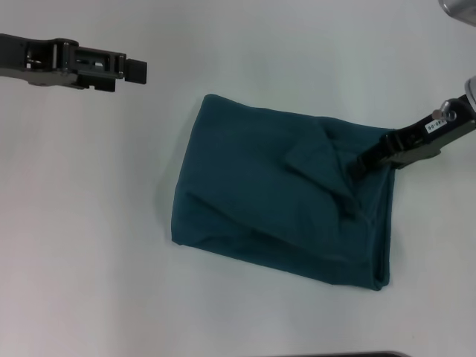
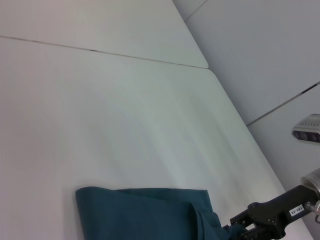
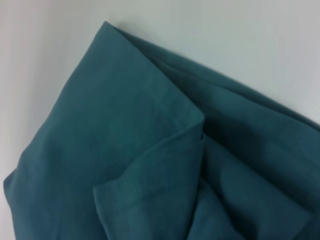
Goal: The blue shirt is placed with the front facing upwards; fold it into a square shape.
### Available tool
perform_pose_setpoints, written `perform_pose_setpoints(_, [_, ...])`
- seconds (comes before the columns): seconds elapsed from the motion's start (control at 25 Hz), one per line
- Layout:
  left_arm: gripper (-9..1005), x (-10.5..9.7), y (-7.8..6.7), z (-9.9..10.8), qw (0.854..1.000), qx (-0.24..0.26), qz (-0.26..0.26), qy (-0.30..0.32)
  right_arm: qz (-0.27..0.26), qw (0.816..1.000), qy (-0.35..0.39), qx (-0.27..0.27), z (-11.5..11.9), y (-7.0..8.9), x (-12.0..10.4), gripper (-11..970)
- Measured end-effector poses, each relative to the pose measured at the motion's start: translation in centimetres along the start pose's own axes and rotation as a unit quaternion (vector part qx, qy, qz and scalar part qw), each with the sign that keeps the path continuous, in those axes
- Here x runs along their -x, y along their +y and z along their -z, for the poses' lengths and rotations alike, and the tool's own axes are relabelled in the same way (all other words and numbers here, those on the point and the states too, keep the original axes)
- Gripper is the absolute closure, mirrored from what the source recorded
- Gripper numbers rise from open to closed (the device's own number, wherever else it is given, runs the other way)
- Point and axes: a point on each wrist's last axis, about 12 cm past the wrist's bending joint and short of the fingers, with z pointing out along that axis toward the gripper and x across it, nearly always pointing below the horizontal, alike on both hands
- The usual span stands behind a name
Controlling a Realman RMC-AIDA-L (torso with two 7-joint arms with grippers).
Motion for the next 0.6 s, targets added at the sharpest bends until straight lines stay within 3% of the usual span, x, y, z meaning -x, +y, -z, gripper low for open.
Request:
perform_pose_setpoints(0.2, [122,0.0,0.0,0.0,1.000,0.001,0.000,-0.001,0.013,1.000,0.003,0.001,-0.6,0.5,0.2,493])
perform_pose_setpoints(0.4, [123,0.1,0.0,0.1,1.000,0.001,0.000,-0.001,0.027,1.000,0.005,0.004,-0.7,1.0,0.3,706])
perform_pose_setpoints(0.6, [123,0.0,0.1,0.1,1.000,0.002,0.001,0.000,0.027,1.000,-0.007,0.013,0.2,1.2,0.5,778])
